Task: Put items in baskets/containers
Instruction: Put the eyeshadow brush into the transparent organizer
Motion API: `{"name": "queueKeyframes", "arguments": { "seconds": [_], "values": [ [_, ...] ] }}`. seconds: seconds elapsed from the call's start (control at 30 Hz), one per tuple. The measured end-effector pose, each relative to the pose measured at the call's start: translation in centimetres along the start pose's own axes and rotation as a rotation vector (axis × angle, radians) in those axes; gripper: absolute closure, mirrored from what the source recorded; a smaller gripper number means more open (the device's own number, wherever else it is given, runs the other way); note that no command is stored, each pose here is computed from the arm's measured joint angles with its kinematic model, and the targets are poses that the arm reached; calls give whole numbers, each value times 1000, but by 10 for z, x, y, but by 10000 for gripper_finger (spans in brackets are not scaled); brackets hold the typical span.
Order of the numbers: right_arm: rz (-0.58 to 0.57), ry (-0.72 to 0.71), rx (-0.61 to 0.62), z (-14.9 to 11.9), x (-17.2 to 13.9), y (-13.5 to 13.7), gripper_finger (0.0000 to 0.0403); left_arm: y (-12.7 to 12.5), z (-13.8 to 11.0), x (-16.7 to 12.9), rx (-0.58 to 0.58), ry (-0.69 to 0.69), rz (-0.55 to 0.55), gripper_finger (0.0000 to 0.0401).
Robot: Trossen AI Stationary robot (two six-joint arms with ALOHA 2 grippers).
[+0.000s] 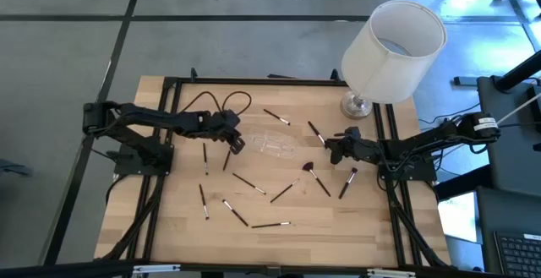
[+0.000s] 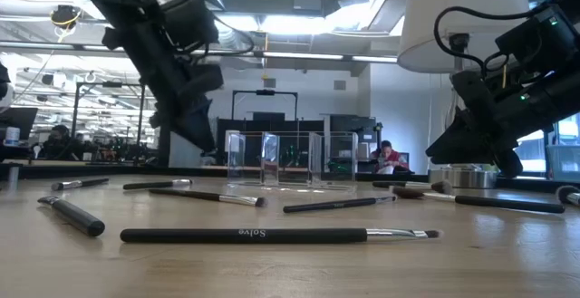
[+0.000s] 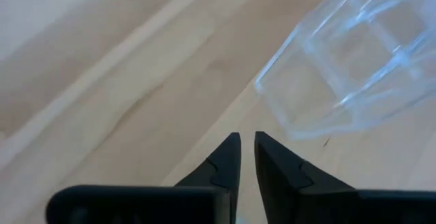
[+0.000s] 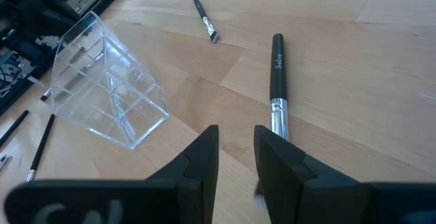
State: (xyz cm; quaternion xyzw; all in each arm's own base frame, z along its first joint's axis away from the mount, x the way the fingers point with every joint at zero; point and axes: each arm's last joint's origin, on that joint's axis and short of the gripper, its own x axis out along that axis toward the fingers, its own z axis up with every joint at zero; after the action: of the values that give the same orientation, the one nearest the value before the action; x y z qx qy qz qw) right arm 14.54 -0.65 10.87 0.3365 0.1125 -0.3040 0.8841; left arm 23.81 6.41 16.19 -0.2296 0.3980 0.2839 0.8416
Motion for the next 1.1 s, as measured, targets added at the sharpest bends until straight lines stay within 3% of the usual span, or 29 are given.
{"name": "queueKeyframes", "arguments": {
  "seconds": [0.2, 0.5, 0.67, 0.83, 0.93, 1.0, 1.1],
  "values": [
    [0, 0, 7, 0, 0, 0, 308, 6, -13, 10, -23, 120, 104, 319],
    [-1, 1, 16, 0, 0, 0, 308, 3, -18, 30, -29, 174, 70, 280],
    [-1, 1, 16, 0, 0, 0, 308, 5, -23, 35, -27, 215, 109, 309],
    [2, 4, 15, 0, 0, 0, 308, 5, -21, 33, 15, 192, 96, 383],
    [4, 7, 15, 0, 0, 0, 308, 6, -18, 27, 41, 161, 99, 392],
    [4, 7, 15, 0, 0, 0, 308, 7, -14, 19, 56, 116, 121, 392],
    [4, 7, 15, 0, 0, 0, 308, 5, 2, -1, 65, -59, 131, 396]
  ]
}}
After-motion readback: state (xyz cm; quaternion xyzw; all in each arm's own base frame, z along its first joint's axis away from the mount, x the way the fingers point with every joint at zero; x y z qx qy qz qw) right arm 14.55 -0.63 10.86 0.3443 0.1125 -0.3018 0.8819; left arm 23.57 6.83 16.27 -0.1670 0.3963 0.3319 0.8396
